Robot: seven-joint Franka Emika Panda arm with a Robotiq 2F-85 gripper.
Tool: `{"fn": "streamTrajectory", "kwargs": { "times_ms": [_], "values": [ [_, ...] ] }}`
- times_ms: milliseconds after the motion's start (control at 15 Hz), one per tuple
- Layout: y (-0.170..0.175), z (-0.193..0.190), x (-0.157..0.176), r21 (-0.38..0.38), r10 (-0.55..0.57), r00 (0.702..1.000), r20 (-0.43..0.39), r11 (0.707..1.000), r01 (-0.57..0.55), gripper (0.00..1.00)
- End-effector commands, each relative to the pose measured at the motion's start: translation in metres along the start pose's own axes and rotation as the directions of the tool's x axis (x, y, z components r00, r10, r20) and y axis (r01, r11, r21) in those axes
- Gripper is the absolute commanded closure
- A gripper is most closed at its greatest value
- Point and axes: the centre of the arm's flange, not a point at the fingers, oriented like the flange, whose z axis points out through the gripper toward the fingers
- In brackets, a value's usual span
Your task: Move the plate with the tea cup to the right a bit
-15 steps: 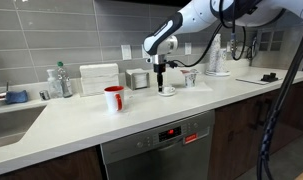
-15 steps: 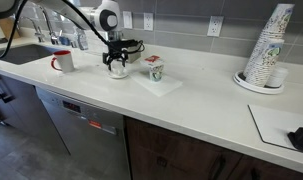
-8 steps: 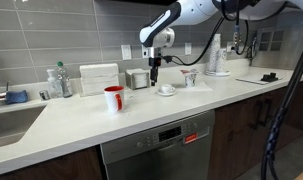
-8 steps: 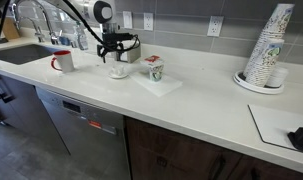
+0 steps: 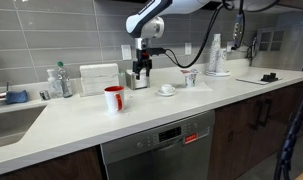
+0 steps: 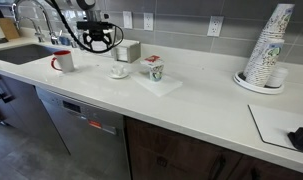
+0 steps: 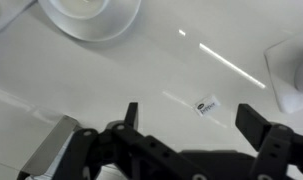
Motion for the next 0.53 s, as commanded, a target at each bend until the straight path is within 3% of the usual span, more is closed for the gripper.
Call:
{"fn": "streamTrajectory", "kwargs": {
  "times_ms": [0,333,467],
  "values": [
    [-0.026,-0.015,-0.021,-0.059,0.191,0.982,0.009,0.98,-0.19,0.0],
    [-0.028,-0.038,-0.076,-0.117,0.41,0.912,-0.002,0.906,-0.408,0.0],
    [-0.025,-0.046,-0.101,-0.127,0.425,0.905,0.0,0.898,-0.422,0.0]
  ]
}}
